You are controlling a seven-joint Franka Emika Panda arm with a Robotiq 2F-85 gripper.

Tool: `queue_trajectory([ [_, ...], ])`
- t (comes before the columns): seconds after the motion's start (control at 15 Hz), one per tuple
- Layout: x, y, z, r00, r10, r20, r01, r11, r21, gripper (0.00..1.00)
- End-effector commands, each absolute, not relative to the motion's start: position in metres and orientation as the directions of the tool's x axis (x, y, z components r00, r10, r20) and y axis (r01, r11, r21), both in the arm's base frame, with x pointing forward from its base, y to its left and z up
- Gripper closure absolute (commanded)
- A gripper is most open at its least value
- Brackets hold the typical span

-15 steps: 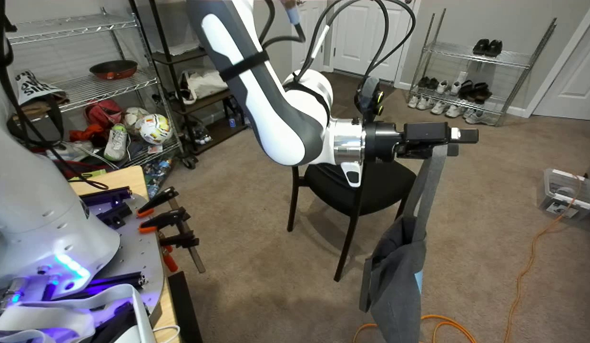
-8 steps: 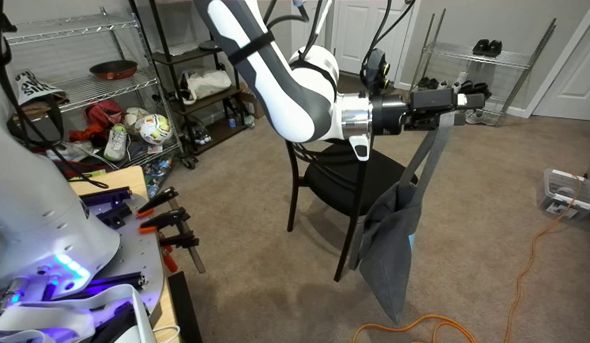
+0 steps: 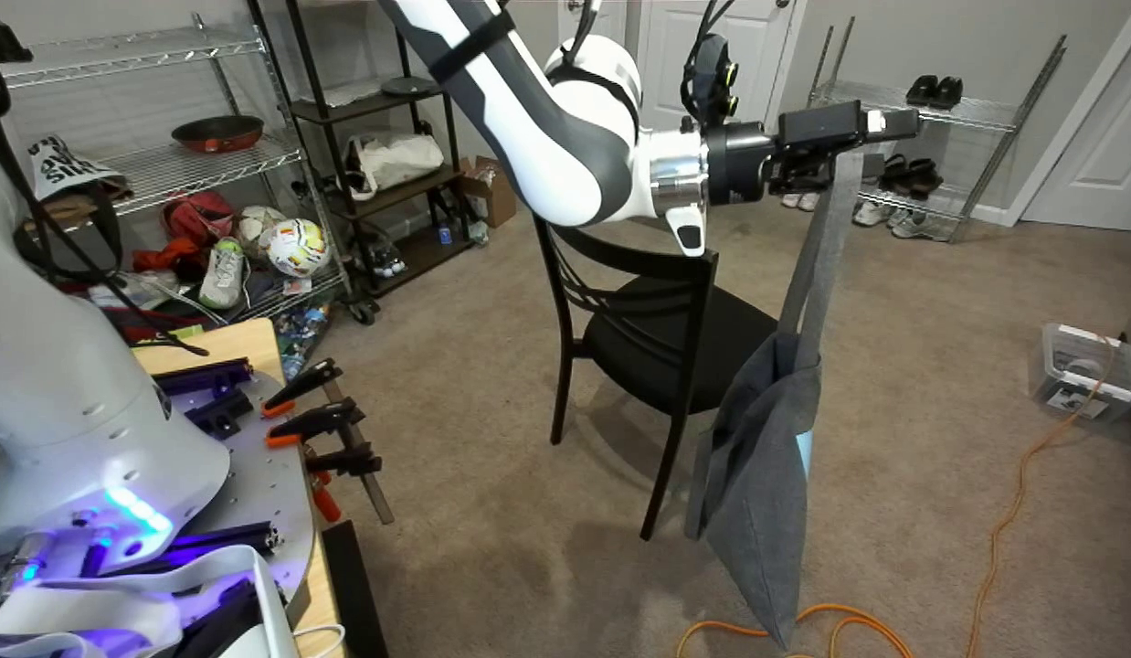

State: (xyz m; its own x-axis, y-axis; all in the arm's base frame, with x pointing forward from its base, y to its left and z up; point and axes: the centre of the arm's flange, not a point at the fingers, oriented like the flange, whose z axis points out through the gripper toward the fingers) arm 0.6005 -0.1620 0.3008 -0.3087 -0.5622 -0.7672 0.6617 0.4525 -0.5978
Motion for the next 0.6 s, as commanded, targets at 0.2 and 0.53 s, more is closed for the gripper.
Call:
queue_trajectory([
  [0.2,0.600,-0.159,0.300,-0.309,-0.561,-0.768,0.657,0.458,-0.598,0.00],
  [0.53,0.604,-0.176,0.288,-0.348,-0.568,-0.746,0.655,0.421,-0.627,0.00],
])
